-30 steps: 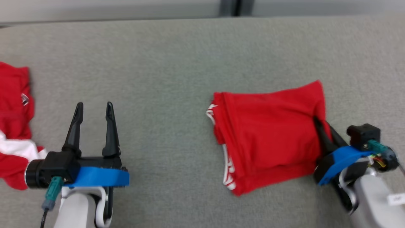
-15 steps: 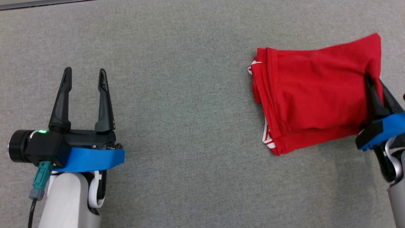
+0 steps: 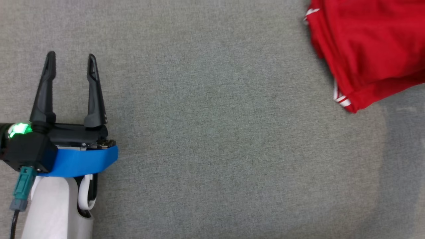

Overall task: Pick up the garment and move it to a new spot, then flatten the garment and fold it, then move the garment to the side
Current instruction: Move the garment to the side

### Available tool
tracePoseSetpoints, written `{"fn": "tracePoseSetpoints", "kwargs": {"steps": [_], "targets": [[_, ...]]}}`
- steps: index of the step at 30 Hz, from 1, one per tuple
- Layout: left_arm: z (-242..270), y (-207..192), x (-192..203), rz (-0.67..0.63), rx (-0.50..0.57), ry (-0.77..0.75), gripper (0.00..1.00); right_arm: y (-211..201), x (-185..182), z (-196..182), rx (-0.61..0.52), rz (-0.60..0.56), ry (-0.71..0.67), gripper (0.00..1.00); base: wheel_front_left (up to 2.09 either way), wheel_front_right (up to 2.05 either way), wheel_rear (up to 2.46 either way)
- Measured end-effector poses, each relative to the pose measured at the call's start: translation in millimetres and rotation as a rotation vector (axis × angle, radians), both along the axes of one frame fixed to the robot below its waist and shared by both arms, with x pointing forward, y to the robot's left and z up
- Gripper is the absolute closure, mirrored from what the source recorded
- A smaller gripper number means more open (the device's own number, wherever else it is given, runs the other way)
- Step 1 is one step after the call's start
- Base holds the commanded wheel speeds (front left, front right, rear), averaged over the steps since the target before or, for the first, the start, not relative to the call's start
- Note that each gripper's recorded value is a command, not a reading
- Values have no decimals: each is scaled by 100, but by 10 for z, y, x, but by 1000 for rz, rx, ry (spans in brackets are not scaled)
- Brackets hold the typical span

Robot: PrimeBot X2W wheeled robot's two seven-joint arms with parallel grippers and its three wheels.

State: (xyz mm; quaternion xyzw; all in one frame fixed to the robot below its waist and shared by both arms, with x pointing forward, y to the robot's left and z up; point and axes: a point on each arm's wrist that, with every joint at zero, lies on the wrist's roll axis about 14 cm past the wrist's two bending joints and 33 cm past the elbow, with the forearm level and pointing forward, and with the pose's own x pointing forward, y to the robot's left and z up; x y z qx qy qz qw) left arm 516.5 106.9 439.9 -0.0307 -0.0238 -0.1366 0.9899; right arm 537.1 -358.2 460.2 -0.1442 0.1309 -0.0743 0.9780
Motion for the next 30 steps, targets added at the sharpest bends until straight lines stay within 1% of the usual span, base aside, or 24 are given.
{"fn": "tracePoseSetpoints", "kwargs": {"steps": [7,15,16,17,22,25,30], "targets": [[-95,43,78,5,15,10,0,-577,63,-38,-88,-106,71,100,0,0,0],[-107,72,118,8,26,8,0,-883,125,-56,-140,-168,120,99,0,0,0],[-114,81,118,9,28,10,0,-887,140,-66,-141,-169,121,74,0,0,0],[-118,93,119,13,31,11,0,-885,163,-56,-140,-169,112,0,0,0,0],[-92,129,103,24,35,10,0,-868,204,-42,-139,-170,91,0,0,0,0],[-34,173,61,38,36,5,0,-870,201,77,-149,-166,46,0,0,0,0],[122,334,-110,86,34,0,0,-573,264,332,-115,-100,-68,0,0,0,0]]}}
